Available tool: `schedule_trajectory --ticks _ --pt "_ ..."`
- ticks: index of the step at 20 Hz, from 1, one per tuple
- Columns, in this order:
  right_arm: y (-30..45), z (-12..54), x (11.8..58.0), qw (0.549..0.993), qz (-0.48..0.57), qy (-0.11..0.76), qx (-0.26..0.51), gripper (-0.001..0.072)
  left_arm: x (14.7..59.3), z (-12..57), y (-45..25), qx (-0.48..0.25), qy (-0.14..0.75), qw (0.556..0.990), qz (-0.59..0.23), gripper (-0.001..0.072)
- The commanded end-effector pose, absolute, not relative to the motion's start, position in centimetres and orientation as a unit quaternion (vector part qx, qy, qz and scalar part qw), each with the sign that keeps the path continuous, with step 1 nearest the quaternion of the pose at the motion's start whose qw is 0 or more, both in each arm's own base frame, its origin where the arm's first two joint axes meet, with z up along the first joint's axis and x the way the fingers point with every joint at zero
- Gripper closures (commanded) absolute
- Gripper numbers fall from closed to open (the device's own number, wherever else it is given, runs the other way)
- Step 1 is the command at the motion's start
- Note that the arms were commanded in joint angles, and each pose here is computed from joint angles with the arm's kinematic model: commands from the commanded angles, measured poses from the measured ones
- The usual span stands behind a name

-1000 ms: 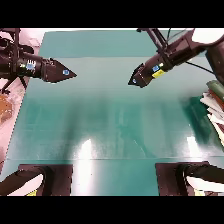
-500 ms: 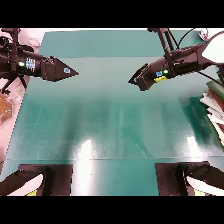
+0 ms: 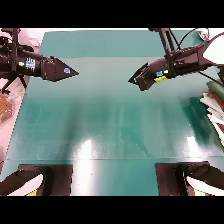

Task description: Fold the shirts.

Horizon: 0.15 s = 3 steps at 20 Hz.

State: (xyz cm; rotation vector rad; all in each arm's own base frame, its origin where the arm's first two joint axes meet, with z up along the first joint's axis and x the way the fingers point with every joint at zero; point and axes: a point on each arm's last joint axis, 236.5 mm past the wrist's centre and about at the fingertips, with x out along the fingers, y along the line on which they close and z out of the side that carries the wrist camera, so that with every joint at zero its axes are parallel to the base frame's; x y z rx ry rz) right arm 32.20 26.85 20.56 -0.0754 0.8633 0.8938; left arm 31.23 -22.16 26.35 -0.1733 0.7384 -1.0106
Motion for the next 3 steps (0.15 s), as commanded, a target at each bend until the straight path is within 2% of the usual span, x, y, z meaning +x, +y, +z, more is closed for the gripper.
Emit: schedule_trajectory --ticks 1,3 --pt "26.89 20.6 32.15 0.812 0.419 0.404 -0.035 0.0687 31.26 26.37 -22.15 -0.081 0.345 0.807 -0.472 0.0675" --pt "26.88 20.6 32.16 0.812 0.419 0.404 -0.035 0.0687 31.26 26.37 -22.15 -0.081 0.345 0.807 -0.472 0.0675"
